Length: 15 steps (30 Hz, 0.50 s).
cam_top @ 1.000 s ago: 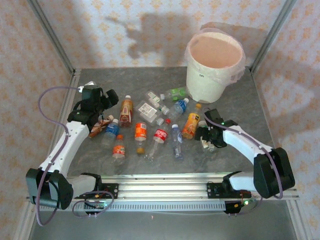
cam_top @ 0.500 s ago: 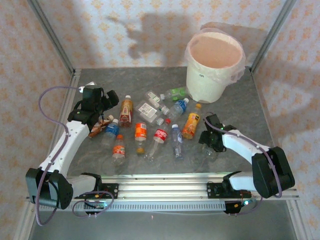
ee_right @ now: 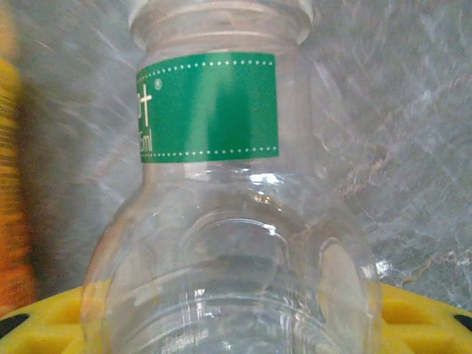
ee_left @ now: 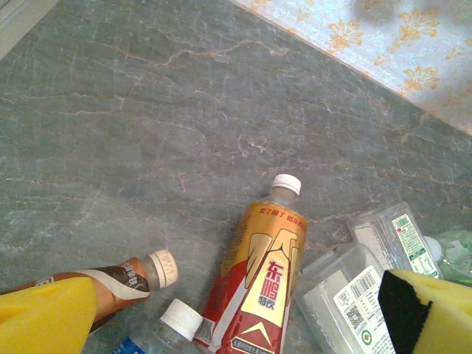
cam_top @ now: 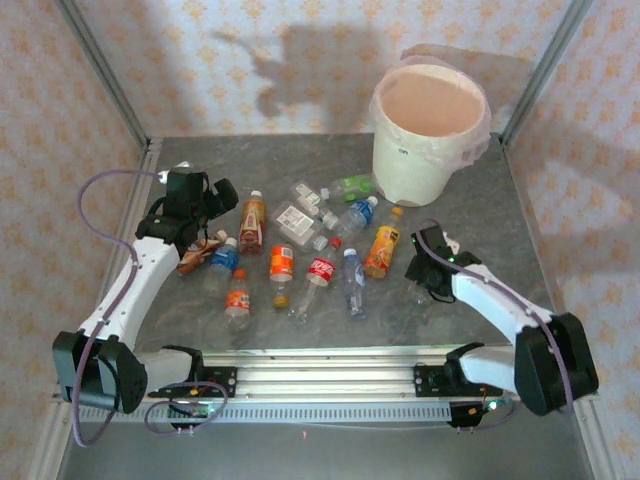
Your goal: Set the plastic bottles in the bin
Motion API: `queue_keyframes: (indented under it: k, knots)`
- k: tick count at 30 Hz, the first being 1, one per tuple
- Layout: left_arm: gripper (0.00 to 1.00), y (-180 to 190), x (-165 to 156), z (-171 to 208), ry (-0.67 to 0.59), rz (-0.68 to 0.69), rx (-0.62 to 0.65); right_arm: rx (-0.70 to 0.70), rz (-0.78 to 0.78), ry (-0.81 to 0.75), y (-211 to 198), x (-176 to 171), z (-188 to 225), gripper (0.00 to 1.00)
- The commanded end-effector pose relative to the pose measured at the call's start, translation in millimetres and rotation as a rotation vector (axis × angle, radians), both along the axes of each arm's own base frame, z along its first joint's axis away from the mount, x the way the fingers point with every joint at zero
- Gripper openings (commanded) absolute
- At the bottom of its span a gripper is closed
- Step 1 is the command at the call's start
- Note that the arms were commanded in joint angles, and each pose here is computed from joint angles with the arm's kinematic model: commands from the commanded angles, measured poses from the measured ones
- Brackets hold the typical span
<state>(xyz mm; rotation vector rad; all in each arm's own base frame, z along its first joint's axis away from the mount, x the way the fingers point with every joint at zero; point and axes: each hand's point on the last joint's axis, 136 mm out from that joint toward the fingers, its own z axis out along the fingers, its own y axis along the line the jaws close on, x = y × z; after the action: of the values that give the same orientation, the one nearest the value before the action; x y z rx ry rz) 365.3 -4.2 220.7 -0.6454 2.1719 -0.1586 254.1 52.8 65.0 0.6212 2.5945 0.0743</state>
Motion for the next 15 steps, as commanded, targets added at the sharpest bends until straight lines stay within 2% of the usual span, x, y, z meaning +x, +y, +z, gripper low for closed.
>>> queue_keyframes:
  k: [1, 4, 8, 13, 15]
  knots:
    - [1.0, -2.1, 0.1, 11.6, -0.007, 0.0, -0.007, 0.039, 0.033, -0.166, 7.3, 19.5, 47.8, 0.5]
    - [1.0, -3.9, 0.7, 11.9, 0.002, 0.017, -0.045, 0.105, 0.088, -0.316, 19.9, 33.0, 88.7, 0.46]
    - [1.0, -19.5, -2.4, 14.8, 0.019, -0.008, -0.158, 0.257, 0.247, -0.535, 56.8, 51.7, 158.9, 0.43]
    - [1.0, -37.7, -17.5, -2.9, 0.049, -0.016, -0.316, 0.389, 0.448, -0.7, 99.9, 70.6, 241.5, 0.41]
    - [1.0, -27.7, -31.6, -14.1, 0.101, 0.061, -0.307, 0.397, 0.469, -0.765, 106.6, 83.3, 277.0, 0.4]
